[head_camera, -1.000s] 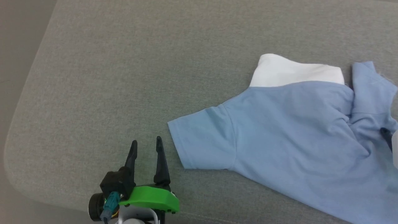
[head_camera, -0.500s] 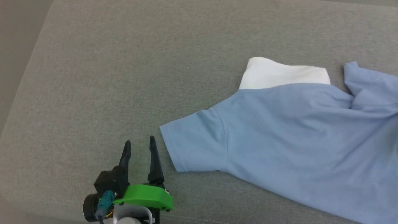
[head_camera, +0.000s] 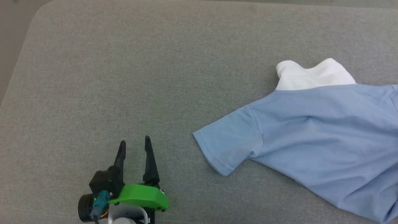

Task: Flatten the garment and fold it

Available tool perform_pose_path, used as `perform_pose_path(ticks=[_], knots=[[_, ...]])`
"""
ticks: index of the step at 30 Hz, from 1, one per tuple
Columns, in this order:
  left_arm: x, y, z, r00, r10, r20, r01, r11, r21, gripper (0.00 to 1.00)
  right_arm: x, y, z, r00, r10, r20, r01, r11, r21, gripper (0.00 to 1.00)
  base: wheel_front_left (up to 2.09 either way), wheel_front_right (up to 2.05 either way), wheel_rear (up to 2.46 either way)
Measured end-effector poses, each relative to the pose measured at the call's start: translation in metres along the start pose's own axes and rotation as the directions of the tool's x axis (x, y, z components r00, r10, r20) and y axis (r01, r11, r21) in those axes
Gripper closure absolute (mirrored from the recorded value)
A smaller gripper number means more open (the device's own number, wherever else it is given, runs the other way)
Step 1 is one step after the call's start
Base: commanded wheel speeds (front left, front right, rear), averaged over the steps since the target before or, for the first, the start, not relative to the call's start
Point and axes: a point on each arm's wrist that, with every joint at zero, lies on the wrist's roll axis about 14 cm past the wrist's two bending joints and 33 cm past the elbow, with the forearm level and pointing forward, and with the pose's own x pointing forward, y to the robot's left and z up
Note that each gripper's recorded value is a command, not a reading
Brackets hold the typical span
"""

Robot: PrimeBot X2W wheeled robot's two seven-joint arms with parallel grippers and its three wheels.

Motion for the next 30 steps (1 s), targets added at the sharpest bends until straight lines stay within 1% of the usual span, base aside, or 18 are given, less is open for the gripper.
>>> perform_pose_path(ticks=[3, 5, 7, 9, 11, 13, 16, 18, 21, 24, 27, 30], knots=[[-0.001, -0.002, 0.005, 1.0, -0.008, 0.01, 0.008, 1.0, -0.002, 0.0, -0.006, 0.011, 0.027, 0.992, 0.009, 0.125, -0.017, 0.998, 0.068, 0.0, 0.0, 0.0, 0.0], [-0.003, -0.004, 0.011, 1.0, -0.015, 0.027, 0.015, 1.0, -0.004, 0.0, -0.018, 0.02, 0.054, 0.971, 0.02, 0.24, -0.044, 0.995, 0.093, 0.0, 0.0, 0.0, 0.0], [-0.005, -0.006, 0.018, 0.999, -0.021, 0.048, 0.021, 1.0, -0.008, 0.0, -0.036, 0.029, 0.082, 0.929, 0.024, 0.37, -0.072, 0.991, 0.117, 0.0, 0.0, 0.0, 0.0], [-0.008, -0.008, 0.025, 0.997, -0.026, 0.071, 0.027, 1.0, -0.013, 0.0, -0.06, 0.04, 0.103, 0.873, 0.033, 0.486, -0.105, 0.987, 0.122, 0.0, 0.0, 0.0, 0.0], [-0.011, -0.009, 0.031, 0.995, -0.029, 0.092, 0.031, 0.999, -0.012, 0.0, -0.079, 0.051, 0.108, 0.831, 0.038, 0.554, -0.128, 0.984, 0.124, 0.0, 0.0, 0.0, 0.0], [-0.014, -0.01, 0.036, 0.993, -0.036, 0.109, 0.038, 0.999, -0.012, 0.0, -0.098, 0.06, 0.105, 0.798, 0.045, 0.601, -0.145, 0.982, 0.119, 0.0, 0.0, 0.0, 0.0], [-0.02, -0.013, 0.045, 0.988, -0.06, 0.139, 0.062, 0.998, -0.014, 0.0, -0.115, 0.067, 0.095, 0.772, 0.062, 0.632, -0.161, 0.982, 0.1, 0.0, 0.0, 0.0, 0.0], [-0.024, -0.014, 0.052, 0.984, -0.07, 0.164, 0.073, 0.997, -0.009, 0.0, -0.121, 0.069, 0.086, 0.766, 0.074, 0.639, -0.177, 0.979, 0.099, 0.0, 0.0, 0.0, 0.0], [-0.03, -0.014, 0.051, 0.983, -0.08, 0.163, 0.08, 0.997, 0.007, 0.0, -0.122, 0.07, 0.063, 0.785, 0.079, 0.615, -0.217, 0.964, 0.153, 0.0, 0.0, 0.0, 0.0], [-0.031, -0.017, 0.047, 0.984, -0.094, 0.153, 0.094, 0.996, 0.007, 0.0, -0.124, 0.072, 0.049, 0.799, 0.087, 0.596, -0.233, 0.957, 0.173, 0.0, 0.0, 0.0, 0.0], [-0.027, -0.027, 0.043, 0.981, -0.139, 0.132, 0.138, 0.99, 0.02, 0.0, -0.123, 0.072, 0.045, 0.802, 0.087, 0.591, -0.234, 0.956, 0.176, 0.0, 0.0, 0.0, 0.0], [-0.013, -0.051, 0.038, 0.97, -0.234, 0.06, 0.232, 0.972, 0.04, 0.0, -0.12, 0.071, 0.04, 0.811, 0.08, 0.58, -0.222, 0.958, 0.179, 0.0, 0.0, 0.0, 0.0]])
